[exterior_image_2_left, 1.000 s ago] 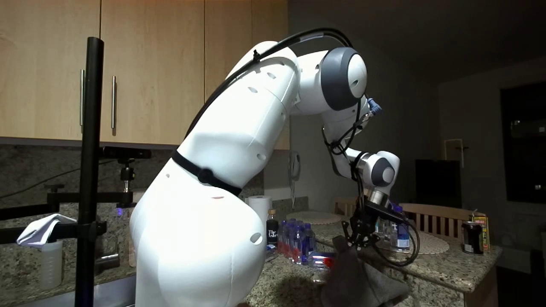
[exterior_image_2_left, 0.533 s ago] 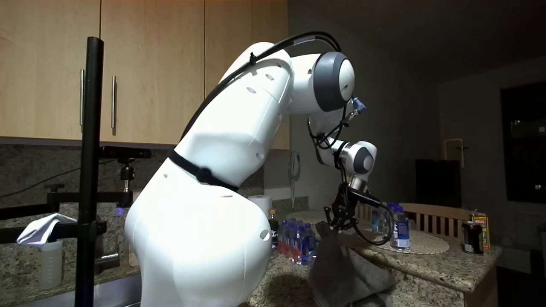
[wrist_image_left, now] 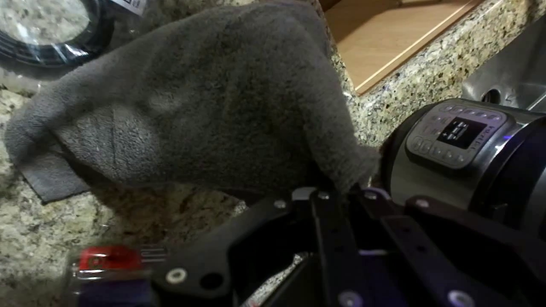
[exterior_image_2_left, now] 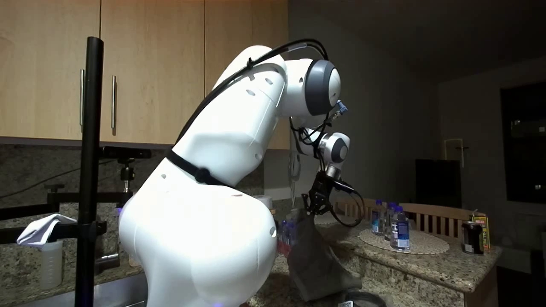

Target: Move the bag to the left on the counter

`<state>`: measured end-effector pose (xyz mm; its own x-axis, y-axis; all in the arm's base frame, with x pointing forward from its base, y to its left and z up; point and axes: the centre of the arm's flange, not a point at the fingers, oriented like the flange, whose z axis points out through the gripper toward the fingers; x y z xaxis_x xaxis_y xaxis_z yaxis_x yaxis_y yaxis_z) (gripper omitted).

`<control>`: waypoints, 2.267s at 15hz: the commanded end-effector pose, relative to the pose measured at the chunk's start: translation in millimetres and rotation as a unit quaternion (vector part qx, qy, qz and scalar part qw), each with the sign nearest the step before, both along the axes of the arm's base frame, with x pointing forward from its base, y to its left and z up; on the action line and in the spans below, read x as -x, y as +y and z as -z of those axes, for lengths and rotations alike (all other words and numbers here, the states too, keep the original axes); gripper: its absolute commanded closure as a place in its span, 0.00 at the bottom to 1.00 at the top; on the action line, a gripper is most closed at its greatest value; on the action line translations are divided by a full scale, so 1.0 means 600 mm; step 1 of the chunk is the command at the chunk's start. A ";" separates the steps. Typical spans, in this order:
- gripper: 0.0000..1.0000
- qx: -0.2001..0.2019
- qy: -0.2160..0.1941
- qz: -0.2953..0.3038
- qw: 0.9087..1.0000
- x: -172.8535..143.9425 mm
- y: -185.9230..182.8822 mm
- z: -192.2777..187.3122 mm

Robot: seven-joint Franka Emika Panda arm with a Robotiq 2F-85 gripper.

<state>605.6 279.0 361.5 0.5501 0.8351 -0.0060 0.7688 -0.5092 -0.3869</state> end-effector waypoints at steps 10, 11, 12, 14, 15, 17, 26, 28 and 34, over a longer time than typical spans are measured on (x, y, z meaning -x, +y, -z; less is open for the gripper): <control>0.95 -0.024 0.036 -0.070 0.997 0.033 0.141 0.008; 0.95 -0.024 0.039 -0.074 0.996 0.035 0.151 0.013; 0.95 -0.023 0.041 -0.077 0.996 0.037 0.160 0.017; 0.95 -0.020 0.037 -0.081 0.996 0.037 0.180 0.028; 0.95 -0.021 0.035 -0.081 0.996 0.037 0.188 0.033; 0.95 -0.026 -0.007 -0.069 0.997 0.038 0.204 0.048; 0.95 -0.016 -0.110 -0.009 0.994 0.001 0.263 0.180; 0.95 0.006 -0.107 -0.006 0.994 -0.001 0.255 0.230; 0.95 0.052 -0.071 0.006 0.996 -0.016 0.230 0.328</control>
